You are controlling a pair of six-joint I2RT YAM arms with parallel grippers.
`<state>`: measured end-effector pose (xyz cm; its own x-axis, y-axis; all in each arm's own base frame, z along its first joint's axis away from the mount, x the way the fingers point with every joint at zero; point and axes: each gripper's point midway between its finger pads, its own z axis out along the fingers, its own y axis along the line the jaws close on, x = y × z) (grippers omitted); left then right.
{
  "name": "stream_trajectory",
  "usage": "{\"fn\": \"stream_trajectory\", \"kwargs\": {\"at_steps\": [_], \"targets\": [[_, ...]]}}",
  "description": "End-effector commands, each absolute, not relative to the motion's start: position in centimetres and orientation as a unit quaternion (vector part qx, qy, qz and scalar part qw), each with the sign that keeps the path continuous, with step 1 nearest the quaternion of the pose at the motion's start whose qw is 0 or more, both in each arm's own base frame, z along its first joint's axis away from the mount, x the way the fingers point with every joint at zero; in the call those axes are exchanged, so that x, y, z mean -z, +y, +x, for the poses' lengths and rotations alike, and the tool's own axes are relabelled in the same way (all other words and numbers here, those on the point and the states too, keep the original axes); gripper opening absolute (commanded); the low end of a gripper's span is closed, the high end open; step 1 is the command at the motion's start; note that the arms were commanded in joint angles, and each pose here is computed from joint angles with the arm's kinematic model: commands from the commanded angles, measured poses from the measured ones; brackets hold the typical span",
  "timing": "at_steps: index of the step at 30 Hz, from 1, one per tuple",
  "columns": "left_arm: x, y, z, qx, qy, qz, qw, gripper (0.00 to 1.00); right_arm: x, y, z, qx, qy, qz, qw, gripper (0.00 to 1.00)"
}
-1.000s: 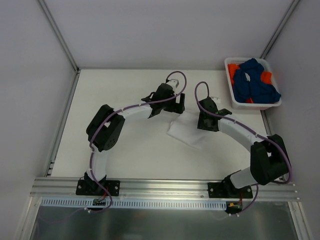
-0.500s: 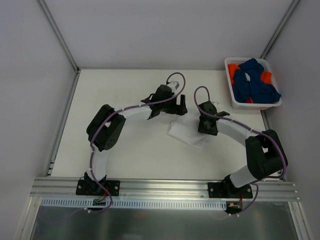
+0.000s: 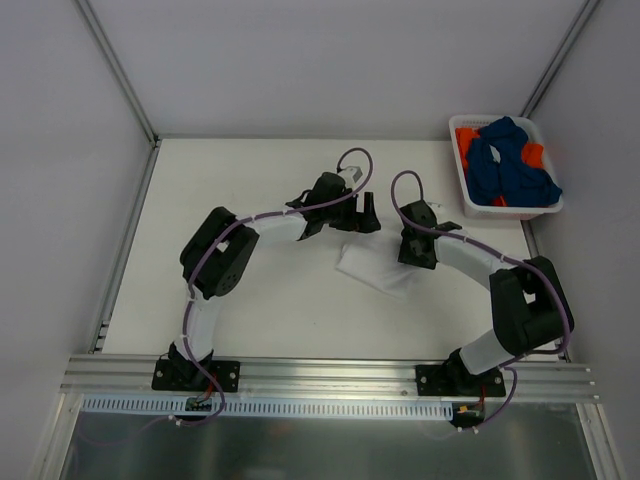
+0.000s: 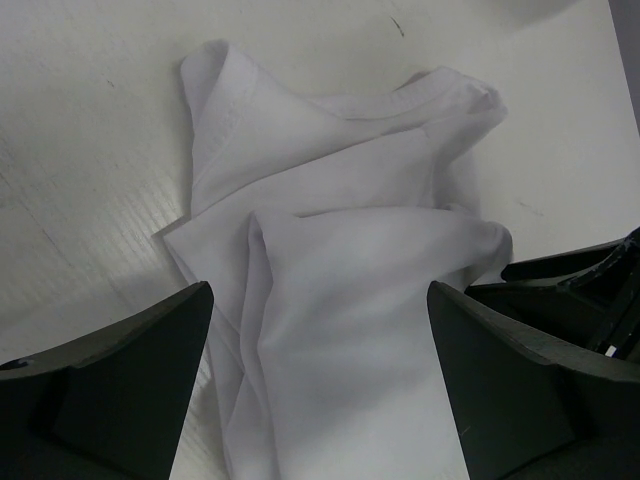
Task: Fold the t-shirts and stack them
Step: Fold the tshirt
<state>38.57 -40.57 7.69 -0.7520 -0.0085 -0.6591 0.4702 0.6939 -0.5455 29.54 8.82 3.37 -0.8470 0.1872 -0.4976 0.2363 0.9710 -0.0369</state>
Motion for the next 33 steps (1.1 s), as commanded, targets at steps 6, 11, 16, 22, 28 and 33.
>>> {"fn": "stream_trajectory", "kwargs": {"at_steps": [6,11,16,22,28,33], "targets": [[-7.6,-42.3,39.4,0.389,0.851,0.14,0.324,0.88,-4.2,8.8,31.4,0.041,0.954,0.121,0.272,0.44],[-7.0,-42.3,39.9,0.379,0.854,0.138,0.329,0.89,-4.6,9.3,32.3,0.034,0.953,0.119,0.276,0.33],[-7.1,-42.1,40.6,0.369,0.855,0.134,0.34,0.72,-4.8,9.6,32.9,0.031,0.953,0.115,0.278,0.22],[-7.2,-42.3,41.2,0.366,0.853,0.138,0.347,0.57,-4.4,9.8,33.2,0.032,0.955,0.112,0.273,0.17],[-7.4,-42.4,41.2,0.365,0.852,0.144,0.348,0.33,-4.5,9.9,33.6,0.029,0.954,0.111,0.277,0.12],[-7.1,-42.3,41.3,0.359,0.856,0.14,0.345,0.03,-5.1,10.0,33.9,0.028,0.952,0.111,0.283,0.12]]}}
